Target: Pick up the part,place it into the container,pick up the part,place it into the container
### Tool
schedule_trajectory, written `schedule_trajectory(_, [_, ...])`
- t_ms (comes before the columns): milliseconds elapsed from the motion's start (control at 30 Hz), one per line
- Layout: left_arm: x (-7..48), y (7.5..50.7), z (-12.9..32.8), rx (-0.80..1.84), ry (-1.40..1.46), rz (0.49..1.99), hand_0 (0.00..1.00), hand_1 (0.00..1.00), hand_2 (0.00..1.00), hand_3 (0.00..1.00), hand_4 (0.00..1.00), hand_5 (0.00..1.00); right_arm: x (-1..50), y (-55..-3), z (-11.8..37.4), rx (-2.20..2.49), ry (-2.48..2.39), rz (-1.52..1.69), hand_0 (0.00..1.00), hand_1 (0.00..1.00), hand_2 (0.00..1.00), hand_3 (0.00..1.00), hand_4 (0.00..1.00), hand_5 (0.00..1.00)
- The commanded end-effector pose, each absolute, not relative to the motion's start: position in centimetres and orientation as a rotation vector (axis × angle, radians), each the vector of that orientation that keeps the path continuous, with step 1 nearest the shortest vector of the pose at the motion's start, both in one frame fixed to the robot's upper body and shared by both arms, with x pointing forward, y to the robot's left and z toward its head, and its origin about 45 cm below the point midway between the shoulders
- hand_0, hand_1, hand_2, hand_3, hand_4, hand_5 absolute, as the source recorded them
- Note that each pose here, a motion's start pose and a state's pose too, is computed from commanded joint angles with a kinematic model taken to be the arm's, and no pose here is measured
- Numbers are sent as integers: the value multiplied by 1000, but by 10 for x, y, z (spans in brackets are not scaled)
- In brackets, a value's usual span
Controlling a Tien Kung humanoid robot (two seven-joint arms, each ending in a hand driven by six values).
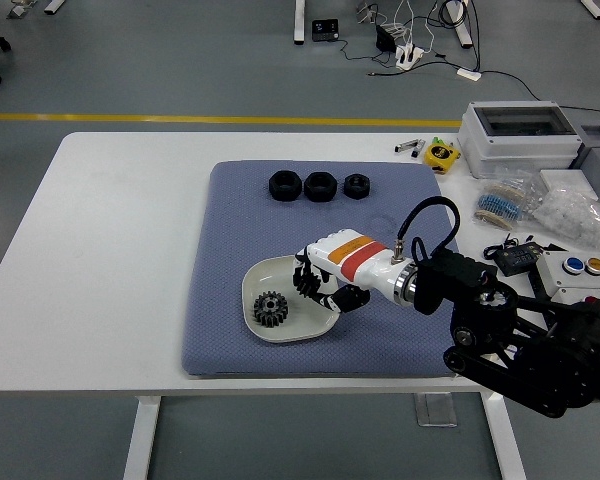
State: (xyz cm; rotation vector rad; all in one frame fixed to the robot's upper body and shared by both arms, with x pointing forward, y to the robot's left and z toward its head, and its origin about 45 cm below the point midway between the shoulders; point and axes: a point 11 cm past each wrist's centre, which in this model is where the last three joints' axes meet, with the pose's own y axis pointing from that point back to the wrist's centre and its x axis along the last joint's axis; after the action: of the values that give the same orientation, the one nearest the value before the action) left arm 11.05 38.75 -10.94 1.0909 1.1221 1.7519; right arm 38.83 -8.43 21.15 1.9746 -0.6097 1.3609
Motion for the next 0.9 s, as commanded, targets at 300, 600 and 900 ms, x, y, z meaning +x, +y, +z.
schedule_trajectory(300, [115, 388, -108, 1087, 1114, 1752, 711, 618, 637, 564, 614, 681, 389, -81, 211, 1990, -603, 1363, 352, 513, 674, 973, 917, 178])
schedule_trajectory(600, [114, 388, -108, 1088, 1115, 1754, 711, 616, 634, 563, 614, 680, 393, -89, 219, 1989, -658, 1363, 359, 526, 700, 998, 925, 186])
schedule_trajectory(900, [114, 387, -109, 1088, 1115, 1755, 711, 615, 632, 563, 614, 680, 411, -115, 248, 2050, -922, 1292, 360, 526, 697, 985, 913, 186])
